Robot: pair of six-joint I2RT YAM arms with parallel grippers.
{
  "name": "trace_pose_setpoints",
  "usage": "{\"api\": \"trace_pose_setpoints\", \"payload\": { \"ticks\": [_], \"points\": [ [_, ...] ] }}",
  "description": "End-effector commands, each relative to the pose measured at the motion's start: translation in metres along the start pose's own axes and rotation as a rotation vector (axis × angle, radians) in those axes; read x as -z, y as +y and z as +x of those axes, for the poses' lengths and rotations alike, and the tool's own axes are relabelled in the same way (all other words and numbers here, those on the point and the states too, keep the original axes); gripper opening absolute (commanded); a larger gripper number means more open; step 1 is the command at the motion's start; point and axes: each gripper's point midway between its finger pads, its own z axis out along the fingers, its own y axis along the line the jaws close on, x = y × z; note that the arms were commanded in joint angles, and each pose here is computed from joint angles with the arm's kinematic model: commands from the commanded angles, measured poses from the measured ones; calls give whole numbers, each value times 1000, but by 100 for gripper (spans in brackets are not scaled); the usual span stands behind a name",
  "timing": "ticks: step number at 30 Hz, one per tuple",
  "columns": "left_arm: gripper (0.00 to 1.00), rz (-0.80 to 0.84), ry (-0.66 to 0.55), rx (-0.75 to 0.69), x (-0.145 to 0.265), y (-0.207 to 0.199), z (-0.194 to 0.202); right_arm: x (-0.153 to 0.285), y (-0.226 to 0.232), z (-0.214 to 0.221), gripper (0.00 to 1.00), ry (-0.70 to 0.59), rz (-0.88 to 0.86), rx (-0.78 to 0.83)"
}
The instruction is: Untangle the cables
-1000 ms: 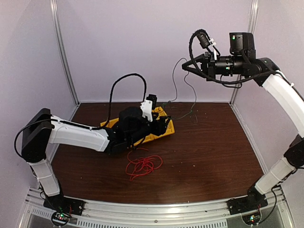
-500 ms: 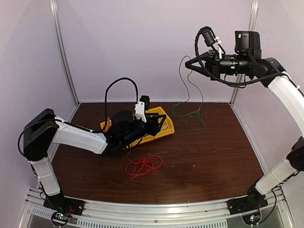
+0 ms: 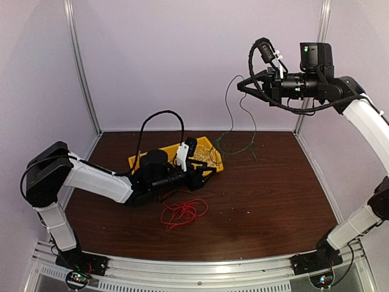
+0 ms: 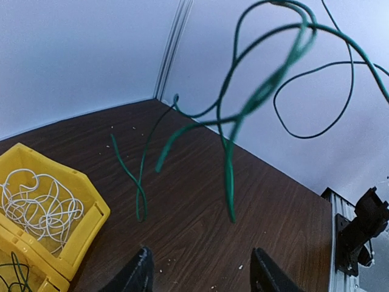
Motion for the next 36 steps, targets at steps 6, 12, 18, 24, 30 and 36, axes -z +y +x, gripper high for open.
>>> {"api": "trace_pose_setpoints", "payload": {
  "ticks": [6, 12, 18, 24, 30, 36],
  "points": [
    [58, -73, -81, -74, -13, 0, -35, 6, 10, -7, 0, -22, -6, 17],
    [51, -71, -119, -61, -29, 4, -47, 6, 10, -5, 0, -15, -4, 14],
    [22, -55, -79, -34, -41, 10, -37, 8, 7, -11, 0, -27, 14, 32],
    [12, -104, -2, -24, -29, 27, -6, 10, -8, -46, 0, -85, 90, 97],
    [0, -228, -7, -11, 8, 54, -5, -27, -41, -45, 0, -100, 87, 73],
    [0, -357, -96, -77, 51, 67, -55, -95, -62, 14, 0, 8, -3, -17]
  ]
}}
